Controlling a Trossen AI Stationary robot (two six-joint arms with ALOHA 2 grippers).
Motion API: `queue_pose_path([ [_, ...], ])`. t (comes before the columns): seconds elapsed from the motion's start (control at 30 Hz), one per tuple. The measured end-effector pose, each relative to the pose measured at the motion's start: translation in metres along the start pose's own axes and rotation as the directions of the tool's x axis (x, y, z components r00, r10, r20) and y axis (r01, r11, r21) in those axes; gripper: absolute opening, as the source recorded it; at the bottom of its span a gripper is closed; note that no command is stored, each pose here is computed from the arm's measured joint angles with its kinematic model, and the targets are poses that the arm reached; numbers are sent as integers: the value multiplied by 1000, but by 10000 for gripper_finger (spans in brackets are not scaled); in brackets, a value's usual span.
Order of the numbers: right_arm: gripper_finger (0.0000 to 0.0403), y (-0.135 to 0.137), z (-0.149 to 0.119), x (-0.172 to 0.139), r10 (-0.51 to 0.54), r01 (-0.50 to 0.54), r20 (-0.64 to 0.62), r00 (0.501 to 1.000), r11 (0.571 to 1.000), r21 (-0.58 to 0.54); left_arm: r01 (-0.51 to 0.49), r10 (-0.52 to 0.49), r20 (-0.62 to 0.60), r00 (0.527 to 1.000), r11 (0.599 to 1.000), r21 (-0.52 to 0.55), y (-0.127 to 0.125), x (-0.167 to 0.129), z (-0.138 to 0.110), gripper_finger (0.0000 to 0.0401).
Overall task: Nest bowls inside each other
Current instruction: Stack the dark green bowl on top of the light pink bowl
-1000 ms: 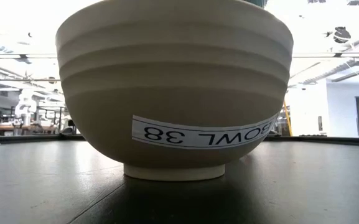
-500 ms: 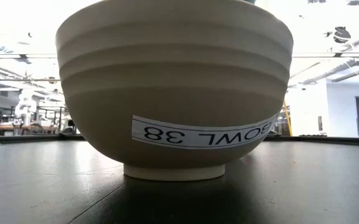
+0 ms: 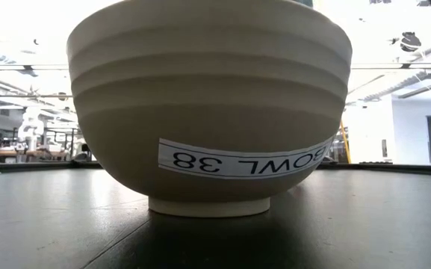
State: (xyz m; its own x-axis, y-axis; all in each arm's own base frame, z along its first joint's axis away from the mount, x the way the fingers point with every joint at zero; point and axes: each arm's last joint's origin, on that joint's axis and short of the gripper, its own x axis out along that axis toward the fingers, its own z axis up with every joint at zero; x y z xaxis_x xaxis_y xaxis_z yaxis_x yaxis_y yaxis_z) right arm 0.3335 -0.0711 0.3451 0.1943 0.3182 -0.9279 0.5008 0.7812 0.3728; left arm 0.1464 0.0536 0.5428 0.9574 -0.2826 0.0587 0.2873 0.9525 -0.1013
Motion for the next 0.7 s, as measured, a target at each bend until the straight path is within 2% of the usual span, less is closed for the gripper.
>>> queue_pose_path([
  [0.23,0,3,8,3,26,-26,54,998,1000,-5,3,-3,-1,1000,1000,19,0,0,0,234],
  [0.5,1,3,15,20,3,-3,-12,1000,1000,-5,4,-4,-1,1000,1000,21,0,0,0,234],
  [0.7,44,3,15,18,11,-11,1,1000,1000,-24,0,0,-27,1000,1000,-1,-1,-1,-3,234],
])
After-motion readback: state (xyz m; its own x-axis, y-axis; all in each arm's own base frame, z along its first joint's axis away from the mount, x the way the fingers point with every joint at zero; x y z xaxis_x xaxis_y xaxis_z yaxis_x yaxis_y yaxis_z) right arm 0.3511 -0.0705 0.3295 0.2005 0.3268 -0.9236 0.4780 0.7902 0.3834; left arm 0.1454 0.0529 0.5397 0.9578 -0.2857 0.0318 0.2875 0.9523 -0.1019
